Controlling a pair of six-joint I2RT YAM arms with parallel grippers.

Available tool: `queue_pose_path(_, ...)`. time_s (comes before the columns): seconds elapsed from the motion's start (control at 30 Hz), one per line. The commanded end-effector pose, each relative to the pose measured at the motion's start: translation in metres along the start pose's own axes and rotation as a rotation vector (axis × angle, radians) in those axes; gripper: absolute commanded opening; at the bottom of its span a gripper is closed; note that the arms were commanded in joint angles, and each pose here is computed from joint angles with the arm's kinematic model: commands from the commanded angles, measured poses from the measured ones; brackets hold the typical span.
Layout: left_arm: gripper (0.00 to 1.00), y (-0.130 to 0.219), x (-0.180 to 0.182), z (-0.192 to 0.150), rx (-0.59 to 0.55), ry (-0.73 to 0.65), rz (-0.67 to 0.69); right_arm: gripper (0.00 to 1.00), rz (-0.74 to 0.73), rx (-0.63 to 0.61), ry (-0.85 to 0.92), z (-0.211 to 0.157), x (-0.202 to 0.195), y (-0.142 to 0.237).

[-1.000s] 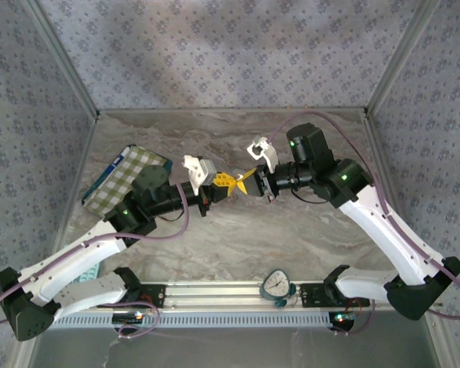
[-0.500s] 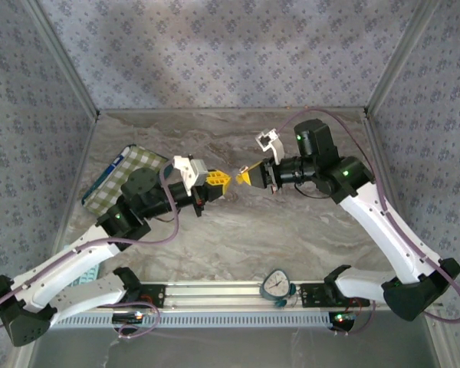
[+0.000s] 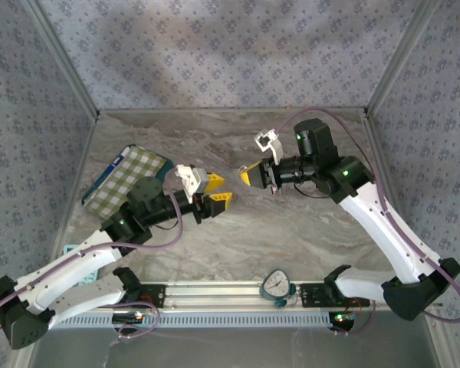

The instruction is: Remove the keys from the keyring

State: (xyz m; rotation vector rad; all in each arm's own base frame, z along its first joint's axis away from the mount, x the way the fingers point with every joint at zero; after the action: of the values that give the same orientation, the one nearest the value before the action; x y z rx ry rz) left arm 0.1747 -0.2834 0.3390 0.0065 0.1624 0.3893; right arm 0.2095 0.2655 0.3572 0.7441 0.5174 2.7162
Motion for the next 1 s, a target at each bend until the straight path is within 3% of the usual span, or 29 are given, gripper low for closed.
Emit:
queue_pose_path(0.0,0.53,0.004,-0.004,0.019,-0.070,-0.032,-0.005,0.00,0.038,-0.013,0.064,0.007,0.016,0.007)
queue_pose_path(0.6,0.40,-0.012,-0.017,0.044,-0.064,-0.053,-0.093,0.00,0.049,0.009,0.107,0.003,0.027,0.004)
queue_pose_path(0.83,0.28,-0.016,-0.015,0.043,-0.048,-0.054,-0.089,0.00,0.065,0.009,0.128,0.002,0.033,0.004)
queue_pose_path(0.97,0.12,-0.017,-0.016,0.042,-0.042,-0.054,-0.098,0.00,0.064,0.002,0.135,0.002,0.035,0.005)
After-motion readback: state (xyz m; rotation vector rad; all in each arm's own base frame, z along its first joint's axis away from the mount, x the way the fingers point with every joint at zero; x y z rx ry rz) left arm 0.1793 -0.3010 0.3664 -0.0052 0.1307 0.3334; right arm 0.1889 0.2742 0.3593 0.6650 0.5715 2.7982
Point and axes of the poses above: each hand's point on the last joint's axis, 136 mm out from that joint toward the fingers, its own y axis back along the fingers, its own x axis along the line the jaws close on, z = x × y, the point moved 1 cm from there along y, back along the fingers, and after that the axes turned 3 degrees about y, right-handed, at the moved point
